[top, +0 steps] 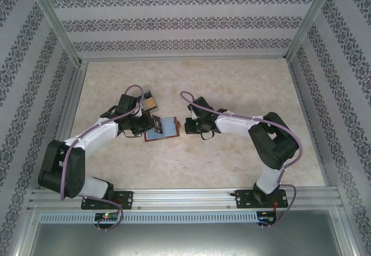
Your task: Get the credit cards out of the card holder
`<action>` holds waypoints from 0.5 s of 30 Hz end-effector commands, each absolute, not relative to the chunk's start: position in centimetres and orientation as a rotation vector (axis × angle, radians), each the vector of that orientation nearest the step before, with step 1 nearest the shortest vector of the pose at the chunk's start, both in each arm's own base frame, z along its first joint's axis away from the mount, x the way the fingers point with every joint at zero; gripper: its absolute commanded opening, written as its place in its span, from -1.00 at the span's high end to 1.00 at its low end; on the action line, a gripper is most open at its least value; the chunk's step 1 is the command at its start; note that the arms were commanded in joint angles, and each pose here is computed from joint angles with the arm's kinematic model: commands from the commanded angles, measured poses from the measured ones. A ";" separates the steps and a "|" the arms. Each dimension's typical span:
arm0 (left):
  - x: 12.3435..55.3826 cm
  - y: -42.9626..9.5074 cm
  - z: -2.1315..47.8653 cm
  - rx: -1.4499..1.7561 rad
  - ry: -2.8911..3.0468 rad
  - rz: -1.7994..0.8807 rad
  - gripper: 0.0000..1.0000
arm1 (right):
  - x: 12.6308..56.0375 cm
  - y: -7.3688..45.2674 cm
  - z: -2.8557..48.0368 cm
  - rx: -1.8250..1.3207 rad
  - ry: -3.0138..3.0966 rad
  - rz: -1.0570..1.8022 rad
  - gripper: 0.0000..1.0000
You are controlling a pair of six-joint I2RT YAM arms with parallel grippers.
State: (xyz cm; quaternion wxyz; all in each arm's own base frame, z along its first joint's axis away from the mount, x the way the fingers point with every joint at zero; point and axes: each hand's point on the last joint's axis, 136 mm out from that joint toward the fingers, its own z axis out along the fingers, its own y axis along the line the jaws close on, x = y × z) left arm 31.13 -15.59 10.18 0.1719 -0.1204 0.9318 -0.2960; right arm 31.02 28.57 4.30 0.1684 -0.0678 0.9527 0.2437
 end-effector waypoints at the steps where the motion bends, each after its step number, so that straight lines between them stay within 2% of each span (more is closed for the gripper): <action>1: 31.2 -13.5 13.8 -0.159 2.598 -0.651 1.00 | 31.2 29.0 7.4 -0.217 2.640 0.723 0.79; 8: 33.4 -10.6 19.5 0.277 2.389 -0.258 1.00 | 31.9 27.8 12.6 -0.224 2.500 0.721 0.66; 12: 34.4 -11.5 21.4 0.606 2.230 -0.168 1.00 | 32.0 26.9 15.3 -0.217 2.420 0.723 0.36; 15: 35.7 -10.8 21.2 0.771 2.187 -0.014 1.00 | 32.0 26.2 16.9 -0.208 2.372 0.724 0.07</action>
